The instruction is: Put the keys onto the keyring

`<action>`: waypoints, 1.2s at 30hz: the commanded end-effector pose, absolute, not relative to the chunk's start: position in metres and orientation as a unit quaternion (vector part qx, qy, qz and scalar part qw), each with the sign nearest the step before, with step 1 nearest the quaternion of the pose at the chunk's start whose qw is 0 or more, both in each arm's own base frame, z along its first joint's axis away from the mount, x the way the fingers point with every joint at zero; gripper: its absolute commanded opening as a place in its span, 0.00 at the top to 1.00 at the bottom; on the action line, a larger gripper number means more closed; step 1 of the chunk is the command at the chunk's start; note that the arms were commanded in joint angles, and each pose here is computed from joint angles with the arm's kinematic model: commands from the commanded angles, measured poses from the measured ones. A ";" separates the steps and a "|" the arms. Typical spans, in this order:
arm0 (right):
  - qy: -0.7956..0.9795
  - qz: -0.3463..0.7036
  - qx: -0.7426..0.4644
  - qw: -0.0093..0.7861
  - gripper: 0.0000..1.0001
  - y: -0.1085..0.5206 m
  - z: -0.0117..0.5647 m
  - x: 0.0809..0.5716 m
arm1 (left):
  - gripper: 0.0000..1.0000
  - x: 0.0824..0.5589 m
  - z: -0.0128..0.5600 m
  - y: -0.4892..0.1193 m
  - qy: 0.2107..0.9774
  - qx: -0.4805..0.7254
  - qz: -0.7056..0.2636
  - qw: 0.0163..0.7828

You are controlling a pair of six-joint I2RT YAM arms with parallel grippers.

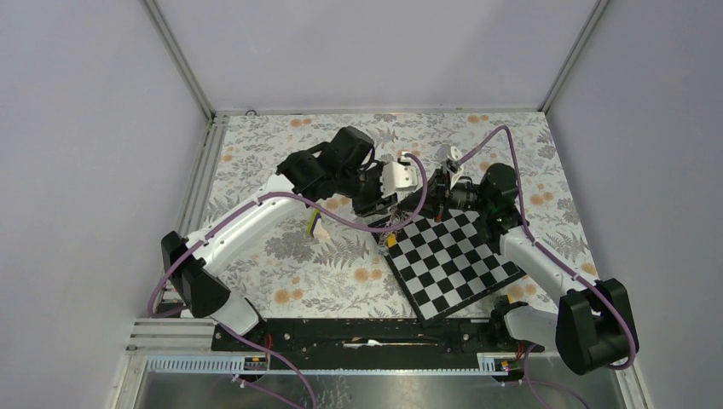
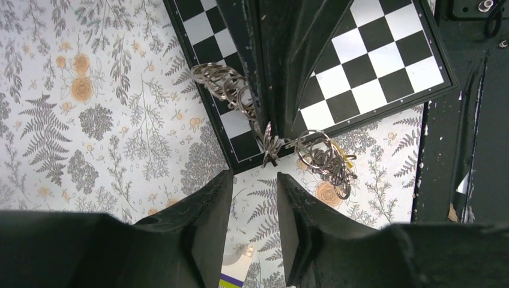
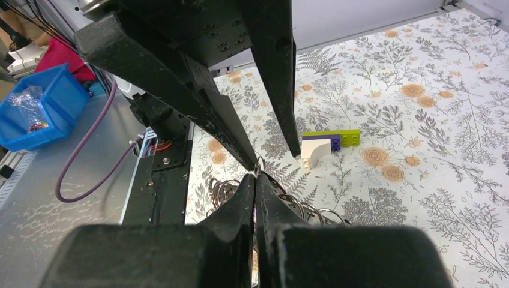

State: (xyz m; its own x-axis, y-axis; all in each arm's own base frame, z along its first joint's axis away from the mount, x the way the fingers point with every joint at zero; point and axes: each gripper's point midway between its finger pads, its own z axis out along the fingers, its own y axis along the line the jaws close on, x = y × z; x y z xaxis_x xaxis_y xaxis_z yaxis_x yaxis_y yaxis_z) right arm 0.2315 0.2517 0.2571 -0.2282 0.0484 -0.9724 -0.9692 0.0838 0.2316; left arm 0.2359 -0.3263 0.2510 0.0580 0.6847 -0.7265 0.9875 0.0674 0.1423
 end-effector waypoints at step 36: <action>0.558 0.535 -0.376 0.510 1.00 0.242 0.270 0.247 | 0.95 0.219 0.238 -0.366 0.613 0.643 -0.312 0.337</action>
